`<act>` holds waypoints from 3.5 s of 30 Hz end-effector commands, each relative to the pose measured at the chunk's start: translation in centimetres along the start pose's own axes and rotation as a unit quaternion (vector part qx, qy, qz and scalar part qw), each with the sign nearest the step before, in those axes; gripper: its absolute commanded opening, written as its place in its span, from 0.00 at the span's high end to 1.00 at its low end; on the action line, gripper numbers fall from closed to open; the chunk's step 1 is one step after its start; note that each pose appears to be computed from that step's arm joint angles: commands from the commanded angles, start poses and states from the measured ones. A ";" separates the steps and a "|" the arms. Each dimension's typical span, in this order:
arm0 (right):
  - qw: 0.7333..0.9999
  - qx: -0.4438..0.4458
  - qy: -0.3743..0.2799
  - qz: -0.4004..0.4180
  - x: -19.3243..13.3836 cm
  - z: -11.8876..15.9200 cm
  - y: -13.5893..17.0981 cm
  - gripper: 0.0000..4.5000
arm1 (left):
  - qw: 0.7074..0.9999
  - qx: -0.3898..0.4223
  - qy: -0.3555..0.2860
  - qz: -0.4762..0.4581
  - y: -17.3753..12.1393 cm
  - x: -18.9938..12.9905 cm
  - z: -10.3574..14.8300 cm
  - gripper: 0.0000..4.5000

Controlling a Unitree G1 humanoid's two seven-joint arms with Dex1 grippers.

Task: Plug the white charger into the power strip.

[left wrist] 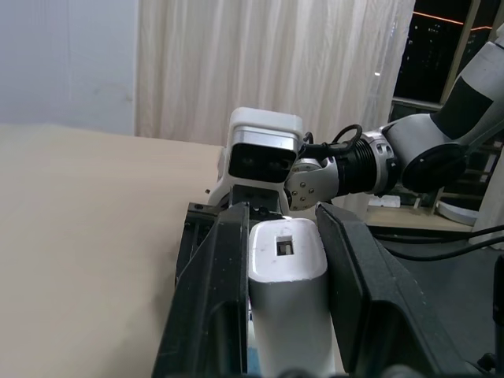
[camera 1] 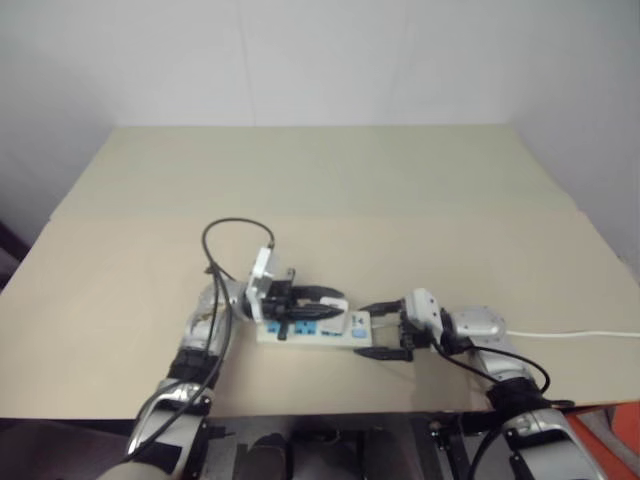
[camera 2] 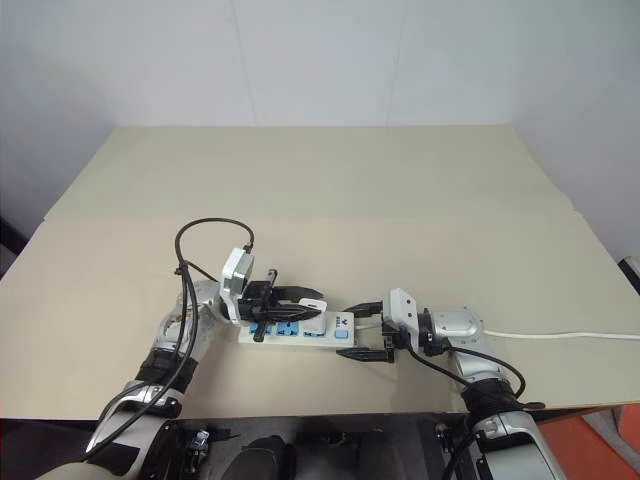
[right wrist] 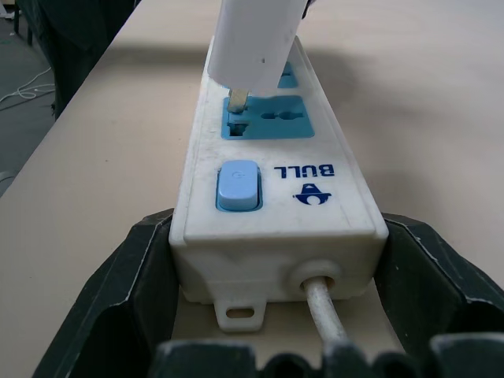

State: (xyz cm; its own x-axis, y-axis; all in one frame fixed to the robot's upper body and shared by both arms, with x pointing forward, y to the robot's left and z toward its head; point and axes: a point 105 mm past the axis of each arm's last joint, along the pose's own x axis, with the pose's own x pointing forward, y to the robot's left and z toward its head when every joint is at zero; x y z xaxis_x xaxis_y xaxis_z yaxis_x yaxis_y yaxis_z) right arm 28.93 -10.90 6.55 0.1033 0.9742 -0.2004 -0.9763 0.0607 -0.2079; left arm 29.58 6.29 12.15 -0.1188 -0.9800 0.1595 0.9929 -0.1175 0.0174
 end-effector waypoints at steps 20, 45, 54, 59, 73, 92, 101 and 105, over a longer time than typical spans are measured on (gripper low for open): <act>0.999 0.023 0.027 0.016 0.0 -1.6 1.0 0.24 | 0.999 0.015 0.035 0.002 -0.1 -0.1 -1.7 0.78; 0.999 0.015 0.035 0.014 0.0 -2.0 1.2 0.24 | 0.991 0.020 0.131 0.031 -1.8 -3.3 -4.9 0.78; 0.999 0.013 0.037 0.013 0.0 -2.0 1.1 0.24 | 0.987 -0.009 0.150 0.048 -1.6 -3.9 -6.6 0.78; 0.999 0.012 0.038 0.012 0.1 -2.0 1.0 0.24 | 0.985 -0.031 0.159 0.053 -1.7 -4.1 -7.0 0.78; 0.999 0.011 0.037 0.014 0.2 -1.9 1.0 0.24 | 0.992 -0.004 0.118 0.039 -1.8 -3.7 -5.4 0.01; 1.000 -0.019 0.016 -0.005 -3.1 1.6 0.0 0.01 | 0.980 0.127 0.067 0.134 -2.7 -5.6 5.0 0.00; 0.993 -0.090 0.063 -0.047 -12.7 7.7 1.1 0.01 | 0.958 0.118 0.153 0.212 -7.4 -11.4 7.0 0.00; 0.989 -0.094 0.090 -0.071 -15.1 9.1 1.5 0.01 | 0.951 0.112 0.187 0.221 -8.8 -13.2 7.6 0.00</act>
State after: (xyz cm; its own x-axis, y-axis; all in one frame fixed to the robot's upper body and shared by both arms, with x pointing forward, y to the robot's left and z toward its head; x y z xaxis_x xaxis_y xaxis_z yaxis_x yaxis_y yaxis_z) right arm 24.66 -23.23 16.63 0.2794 0.8987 -0.3381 -0.9100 0.1355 -0.3918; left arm 23.04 21.18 16.03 0.3657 -0.9161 -0.1647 0.9219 0.3322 0.1994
